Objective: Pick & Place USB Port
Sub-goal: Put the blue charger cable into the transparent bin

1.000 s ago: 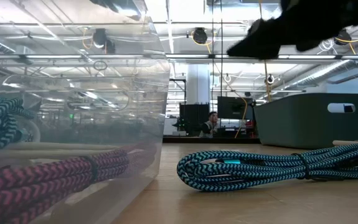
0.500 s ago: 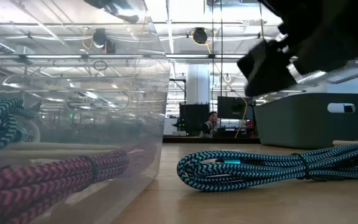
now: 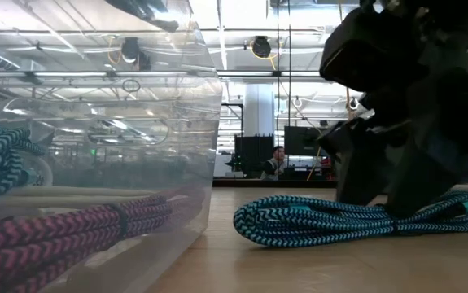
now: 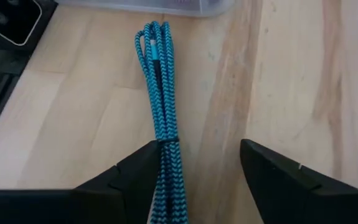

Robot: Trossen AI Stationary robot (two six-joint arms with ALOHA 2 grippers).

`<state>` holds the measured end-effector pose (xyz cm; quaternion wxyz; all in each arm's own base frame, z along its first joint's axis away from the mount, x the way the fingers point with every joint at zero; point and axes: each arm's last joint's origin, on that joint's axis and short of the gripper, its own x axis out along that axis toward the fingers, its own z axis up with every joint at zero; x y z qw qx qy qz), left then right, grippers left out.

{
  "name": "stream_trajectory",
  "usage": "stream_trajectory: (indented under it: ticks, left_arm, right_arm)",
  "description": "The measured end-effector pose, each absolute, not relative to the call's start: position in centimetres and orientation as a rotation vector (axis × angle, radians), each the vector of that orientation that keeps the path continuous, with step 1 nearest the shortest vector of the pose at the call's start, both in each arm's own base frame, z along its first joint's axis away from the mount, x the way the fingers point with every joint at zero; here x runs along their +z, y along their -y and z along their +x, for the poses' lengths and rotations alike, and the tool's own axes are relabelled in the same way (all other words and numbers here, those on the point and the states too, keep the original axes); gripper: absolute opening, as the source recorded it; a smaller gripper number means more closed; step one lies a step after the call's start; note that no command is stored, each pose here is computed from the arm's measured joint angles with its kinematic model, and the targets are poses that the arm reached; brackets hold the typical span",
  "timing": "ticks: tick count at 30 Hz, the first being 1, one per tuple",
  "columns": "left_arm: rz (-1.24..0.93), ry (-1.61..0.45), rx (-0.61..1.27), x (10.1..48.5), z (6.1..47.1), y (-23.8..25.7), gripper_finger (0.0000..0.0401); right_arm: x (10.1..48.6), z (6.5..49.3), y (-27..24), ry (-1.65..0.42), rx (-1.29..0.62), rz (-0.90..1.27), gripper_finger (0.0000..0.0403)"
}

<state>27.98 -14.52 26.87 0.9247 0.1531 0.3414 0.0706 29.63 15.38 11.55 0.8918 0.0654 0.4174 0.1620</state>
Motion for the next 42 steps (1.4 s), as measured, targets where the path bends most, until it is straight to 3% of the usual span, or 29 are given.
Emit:
stream_trajectory:
  ticks: [4,13,21,30,37,42]
  left_arm:
    - [0.316,-0.702,0.144,26.9,27.9,14.5,0.0014]
    - [0.319,-0.718,0.149,26.8,27.8,14.5,0.0009]
    - [0.334,-0.723,0.230,26.6,27.6,14.1,0.0003]
    - [0.280,-0.681,0.474,27.2,26.5,12.7,0.0003]
    - [0.139,-0.499,0.820,28.8,23.2,10.4,0.0005]
    - [0.072,-0.459,0.912,29.0,20.9,9.8,0.0010]
  right_arm:
    - [11.3,29.4,-15.2,-0.906,0.313,0.144,0.0170]
    - [11.3,29.2,-15.4,-0.926,0.349,0.153,0.0015]
    - [13.7,28.7,-15.2,-0.861,0.326,0.151,0.0007]
    - [21.4,28.4,-14.3,-0.412,0.109,0.075,0.0004]
    - [23.2,29.9,-13.7,-0.213,0.274,0.121,0.0002]
    - [23.5,32.8,-12.8,-0.225,0.359,0.099,0.0001]
